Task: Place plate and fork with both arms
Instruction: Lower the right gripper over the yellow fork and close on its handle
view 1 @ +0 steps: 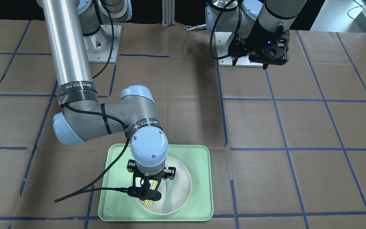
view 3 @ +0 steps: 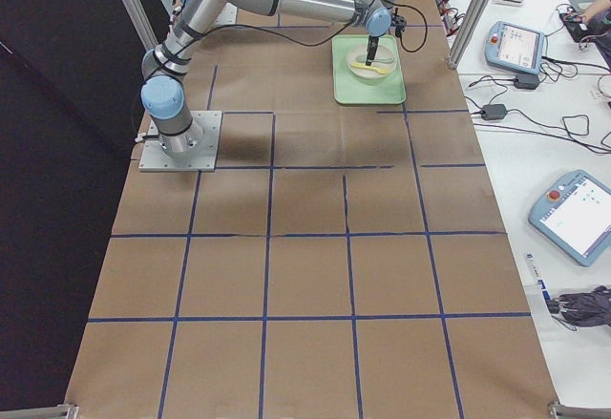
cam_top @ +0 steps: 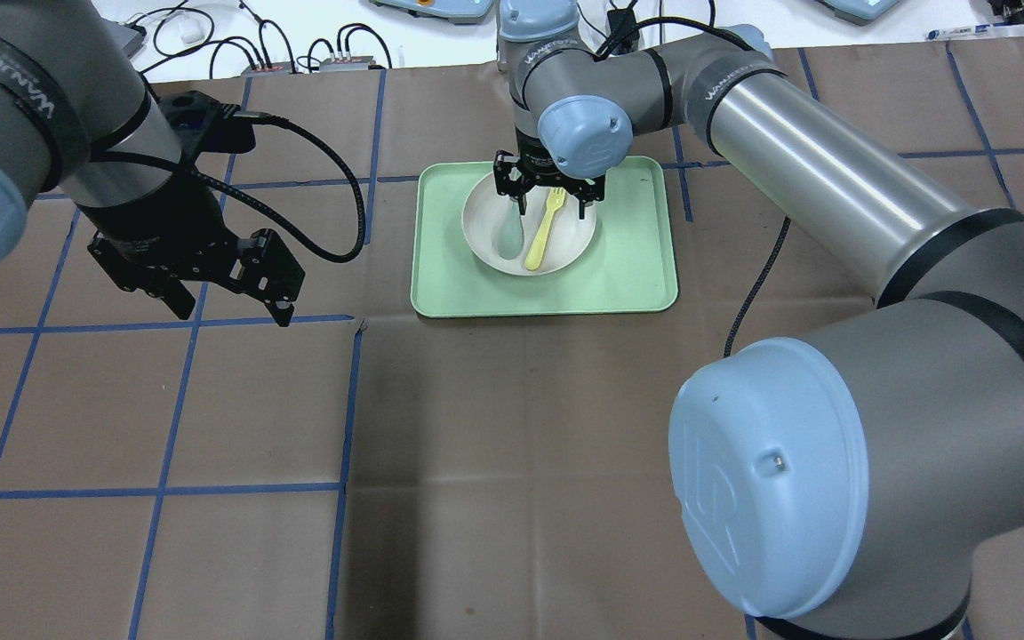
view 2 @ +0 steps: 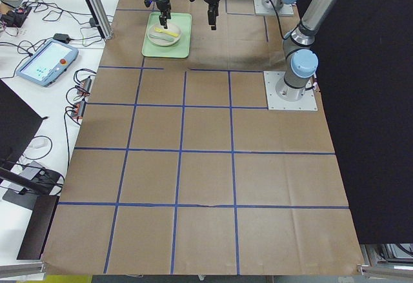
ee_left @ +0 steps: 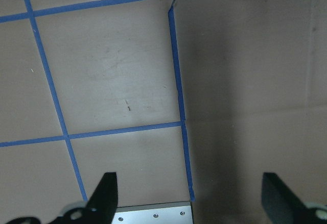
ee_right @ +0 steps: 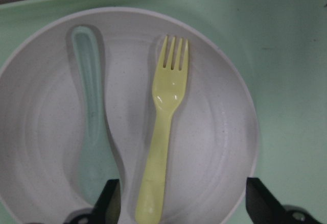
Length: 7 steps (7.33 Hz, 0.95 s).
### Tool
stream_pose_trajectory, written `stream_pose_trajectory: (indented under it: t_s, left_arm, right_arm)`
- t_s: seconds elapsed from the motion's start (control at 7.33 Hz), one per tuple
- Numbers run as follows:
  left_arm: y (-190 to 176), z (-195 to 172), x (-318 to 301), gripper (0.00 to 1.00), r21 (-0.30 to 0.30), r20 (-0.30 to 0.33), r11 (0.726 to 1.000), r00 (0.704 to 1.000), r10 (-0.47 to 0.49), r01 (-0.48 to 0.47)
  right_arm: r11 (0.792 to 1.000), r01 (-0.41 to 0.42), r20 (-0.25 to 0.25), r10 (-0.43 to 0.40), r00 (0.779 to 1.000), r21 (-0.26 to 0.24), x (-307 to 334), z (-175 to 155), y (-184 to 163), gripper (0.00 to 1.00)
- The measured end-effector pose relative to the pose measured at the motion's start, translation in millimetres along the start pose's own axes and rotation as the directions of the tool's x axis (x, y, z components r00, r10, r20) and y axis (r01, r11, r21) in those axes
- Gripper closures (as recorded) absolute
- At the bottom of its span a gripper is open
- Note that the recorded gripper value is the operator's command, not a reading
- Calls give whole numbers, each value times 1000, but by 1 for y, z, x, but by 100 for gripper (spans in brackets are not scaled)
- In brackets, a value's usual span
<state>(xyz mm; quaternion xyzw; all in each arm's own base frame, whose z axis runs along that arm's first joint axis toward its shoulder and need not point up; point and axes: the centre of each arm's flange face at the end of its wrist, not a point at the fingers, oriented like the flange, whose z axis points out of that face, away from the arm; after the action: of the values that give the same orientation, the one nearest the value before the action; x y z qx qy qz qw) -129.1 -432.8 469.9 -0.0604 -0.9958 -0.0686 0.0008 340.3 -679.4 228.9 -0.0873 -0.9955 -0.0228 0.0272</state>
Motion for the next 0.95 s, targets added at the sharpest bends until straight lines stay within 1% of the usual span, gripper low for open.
stream_pose_trajectory:
  t_s: [0.14,0.95]
  left_arm:
    - [0,0,0,1,0,0,1000,1000,0,0]
    - [1,0,0,1,-1,1,1000,1000,2,-2]
  right_arm:
    - [1000,0,2,0,1000,3,-2,8,-3,45]
    - [1000,-1,15,0,1000,24,-7,32,-12,46]
